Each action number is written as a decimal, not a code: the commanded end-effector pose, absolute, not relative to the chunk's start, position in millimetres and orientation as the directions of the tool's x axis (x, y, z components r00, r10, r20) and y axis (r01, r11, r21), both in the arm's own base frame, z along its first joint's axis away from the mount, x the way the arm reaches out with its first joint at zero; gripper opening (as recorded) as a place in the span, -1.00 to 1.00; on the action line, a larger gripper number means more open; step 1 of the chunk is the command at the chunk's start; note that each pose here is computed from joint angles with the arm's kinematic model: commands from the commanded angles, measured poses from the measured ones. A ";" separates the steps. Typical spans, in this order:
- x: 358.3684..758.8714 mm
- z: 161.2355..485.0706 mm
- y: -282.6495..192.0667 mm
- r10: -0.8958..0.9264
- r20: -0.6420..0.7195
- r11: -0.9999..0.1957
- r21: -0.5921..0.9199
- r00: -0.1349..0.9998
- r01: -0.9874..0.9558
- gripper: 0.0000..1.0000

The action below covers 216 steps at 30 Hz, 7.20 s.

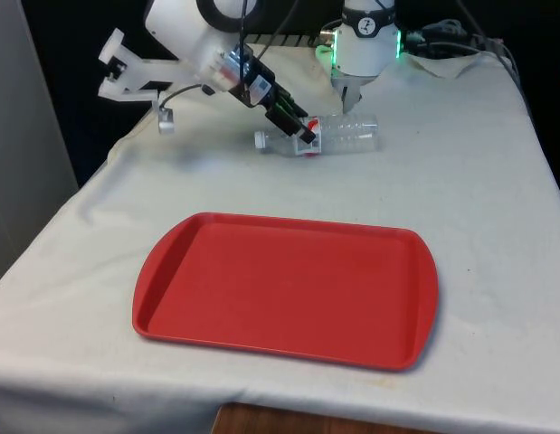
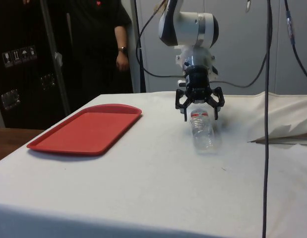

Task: Place the bottle upright on the tray.

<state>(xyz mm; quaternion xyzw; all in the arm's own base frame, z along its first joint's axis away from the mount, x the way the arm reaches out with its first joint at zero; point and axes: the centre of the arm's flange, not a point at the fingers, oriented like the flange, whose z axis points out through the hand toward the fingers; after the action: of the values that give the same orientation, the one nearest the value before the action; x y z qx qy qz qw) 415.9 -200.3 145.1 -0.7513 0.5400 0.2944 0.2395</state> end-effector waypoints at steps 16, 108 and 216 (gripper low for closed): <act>415.8 131.2 -204.3 -0.652 -0.716 -0.302 -0.055 0.248 -0.952 1.00; 478.5 217.4 -201.2 -0.709 -0.662 -0.225 -0.114 0.243 -0.968 -0.73; 644.7 365.2 -150.0 -0.895 -0.430 -0.053 -0.160 0.118 -0.986 -0.73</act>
<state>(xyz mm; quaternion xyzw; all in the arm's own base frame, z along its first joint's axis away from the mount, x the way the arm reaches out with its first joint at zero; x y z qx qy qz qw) 642.7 -151.2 364.6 -0.7183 0.6526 0.1122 0.2134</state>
